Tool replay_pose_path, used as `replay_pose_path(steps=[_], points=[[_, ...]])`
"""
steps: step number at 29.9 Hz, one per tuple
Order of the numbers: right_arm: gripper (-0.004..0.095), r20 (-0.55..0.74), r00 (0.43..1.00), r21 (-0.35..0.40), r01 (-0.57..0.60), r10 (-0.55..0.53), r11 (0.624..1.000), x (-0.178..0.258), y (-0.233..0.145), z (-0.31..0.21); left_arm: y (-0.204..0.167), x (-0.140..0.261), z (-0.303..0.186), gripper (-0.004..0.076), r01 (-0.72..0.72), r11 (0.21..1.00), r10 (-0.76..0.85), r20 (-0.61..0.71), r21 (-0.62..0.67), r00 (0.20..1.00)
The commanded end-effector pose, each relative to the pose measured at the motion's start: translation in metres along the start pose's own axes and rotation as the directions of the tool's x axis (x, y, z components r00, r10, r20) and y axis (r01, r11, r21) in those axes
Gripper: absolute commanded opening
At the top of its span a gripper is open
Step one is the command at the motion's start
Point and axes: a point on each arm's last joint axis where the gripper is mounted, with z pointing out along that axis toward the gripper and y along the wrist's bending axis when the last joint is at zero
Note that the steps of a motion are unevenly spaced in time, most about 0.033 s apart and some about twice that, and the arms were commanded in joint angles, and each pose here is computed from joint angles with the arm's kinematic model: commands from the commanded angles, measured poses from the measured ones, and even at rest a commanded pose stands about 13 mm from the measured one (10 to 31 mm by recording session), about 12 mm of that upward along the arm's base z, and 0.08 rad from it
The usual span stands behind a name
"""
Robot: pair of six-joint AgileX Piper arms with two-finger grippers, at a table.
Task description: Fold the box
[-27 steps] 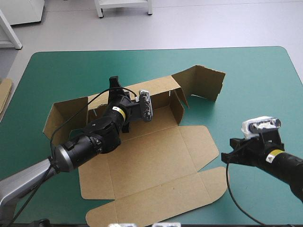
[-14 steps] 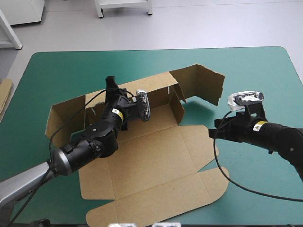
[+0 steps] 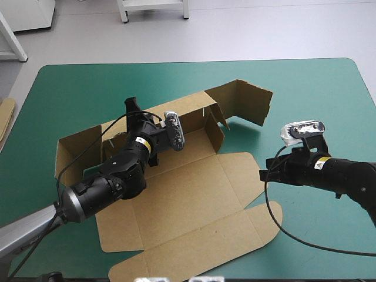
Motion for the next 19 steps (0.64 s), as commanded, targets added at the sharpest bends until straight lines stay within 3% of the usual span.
replay_pose_path(steps=[1,7,19], points=[[-0.0017,0.082,0.997,-0.015,0.007,-0.006,1.000,-0.007,0.005,-0.011,0.015,-0.008,-0.020,-0.0009,0.021,0.999,-0.017,0.067,-0.048,0.998],[-0.0017,0.082,0.997,-0.017,0.012,-0.010,1.000,-0.005,0.006,-0.015,0.005,-0.013,-0.027,-0.0009,0.044,0.999,-0.045,0.063,0.008,0.997],[-0.0017,0.122,0.993,-0.023,0.009,-0.006,1.000,-0.009,0.007,-0.017,0.016,-0.012,-0.022,-0.0009,-0.016,0.995,0.023,0.076,-0.096,0.997]])
